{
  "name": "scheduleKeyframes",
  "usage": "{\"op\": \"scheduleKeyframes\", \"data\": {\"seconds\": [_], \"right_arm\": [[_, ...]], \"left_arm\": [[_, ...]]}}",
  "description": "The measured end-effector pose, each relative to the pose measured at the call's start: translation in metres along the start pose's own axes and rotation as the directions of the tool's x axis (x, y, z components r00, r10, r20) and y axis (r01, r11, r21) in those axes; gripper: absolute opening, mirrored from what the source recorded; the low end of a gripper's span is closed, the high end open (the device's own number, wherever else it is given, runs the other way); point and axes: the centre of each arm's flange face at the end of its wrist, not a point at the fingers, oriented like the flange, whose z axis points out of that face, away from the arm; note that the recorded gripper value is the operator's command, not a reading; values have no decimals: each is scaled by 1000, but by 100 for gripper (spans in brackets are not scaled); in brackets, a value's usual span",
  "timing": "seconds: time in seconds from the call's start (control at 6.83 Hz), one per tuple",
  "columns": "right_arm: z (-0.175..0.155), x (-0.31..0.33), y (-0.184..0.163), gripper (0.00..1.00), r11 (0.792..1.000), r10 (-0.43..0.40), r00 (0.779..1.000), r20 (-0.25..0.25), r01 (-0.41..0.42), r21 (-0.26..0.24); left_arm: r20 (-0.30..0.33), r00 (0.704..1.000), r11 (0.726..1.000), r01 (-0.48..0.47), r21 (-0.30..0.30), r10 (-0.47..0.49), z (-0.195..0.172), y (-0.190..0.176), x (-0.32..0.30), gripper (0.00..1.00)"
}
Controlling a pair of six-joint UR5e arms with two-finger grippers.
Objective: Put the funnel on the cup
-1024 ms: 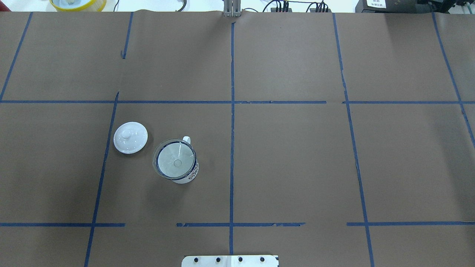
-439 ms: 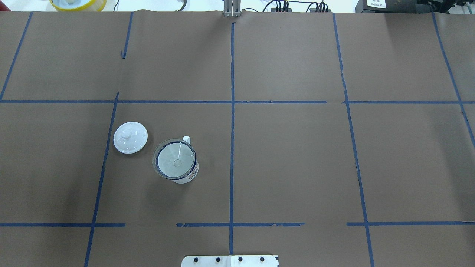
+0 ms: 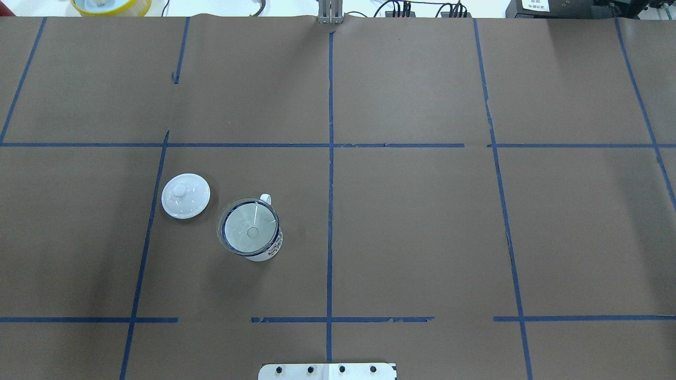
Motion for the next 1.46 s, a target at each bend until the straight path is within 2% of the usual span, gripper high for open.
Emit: {"op": "scheduleKeyframes", "data": {"seconds": [1.46], "right_arm": [[0,0,0,100,1000,0,1000,0,0,0]], "left_arm": [[0,1000,1000,8,-8,-8,3,4,-3,100]]}}
